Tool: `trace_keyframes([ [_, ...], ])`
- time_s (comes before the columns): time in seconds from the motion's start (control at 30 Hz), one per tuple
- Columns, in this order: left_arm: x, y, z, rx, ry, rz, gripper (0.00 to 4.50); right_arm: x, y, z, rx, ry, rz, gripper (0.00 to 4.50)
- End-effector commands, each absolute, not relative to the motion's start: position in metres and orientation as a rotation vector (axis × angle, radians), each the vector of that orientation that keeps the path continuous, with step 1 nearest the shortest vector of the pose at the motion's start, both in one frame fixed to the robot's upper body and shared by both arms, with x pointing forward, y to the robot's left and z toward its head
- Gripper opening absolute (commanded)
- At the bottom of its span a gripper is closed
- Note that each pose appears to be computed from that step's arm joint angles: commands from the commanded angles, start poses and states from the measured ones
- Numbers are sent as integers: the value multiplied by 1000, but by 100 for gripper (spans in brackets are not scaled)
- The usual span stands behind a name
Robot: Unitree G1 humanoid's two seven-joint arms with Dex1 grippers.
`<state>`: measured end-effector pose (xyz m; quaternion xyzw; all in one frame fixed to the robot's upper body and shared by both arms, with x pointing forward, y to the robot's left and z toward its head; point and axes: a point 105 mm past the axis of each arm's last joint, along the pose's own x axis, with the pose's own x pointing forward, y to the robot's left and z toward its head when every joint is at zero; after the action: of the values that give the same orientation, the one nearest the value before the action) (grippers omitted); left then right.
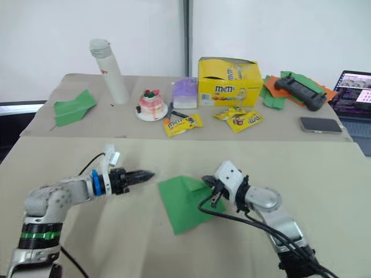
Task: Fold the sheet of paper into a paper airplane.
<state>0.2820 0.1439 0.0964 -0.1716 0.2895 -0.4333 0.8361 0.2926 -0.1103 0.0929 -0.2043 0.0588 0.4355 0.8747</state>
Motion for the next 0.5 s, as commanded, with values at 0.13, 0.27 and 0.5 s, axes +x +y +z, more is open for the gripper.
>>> trace_keyframes([
  [0.13, 270, 123, 90, -380, 665, -915, 215, 292, -105, 105, -438, 64, 940, 0],
  [0.27, 273, 126, 87, -392, 680, -862, 215, 289, -102, 104, -428, 61, 957, 0],
  [0.5, 274, 134, 99, -472, 654, -849, 215, 279, -101, 106, -410, 53, 995, 0],
])
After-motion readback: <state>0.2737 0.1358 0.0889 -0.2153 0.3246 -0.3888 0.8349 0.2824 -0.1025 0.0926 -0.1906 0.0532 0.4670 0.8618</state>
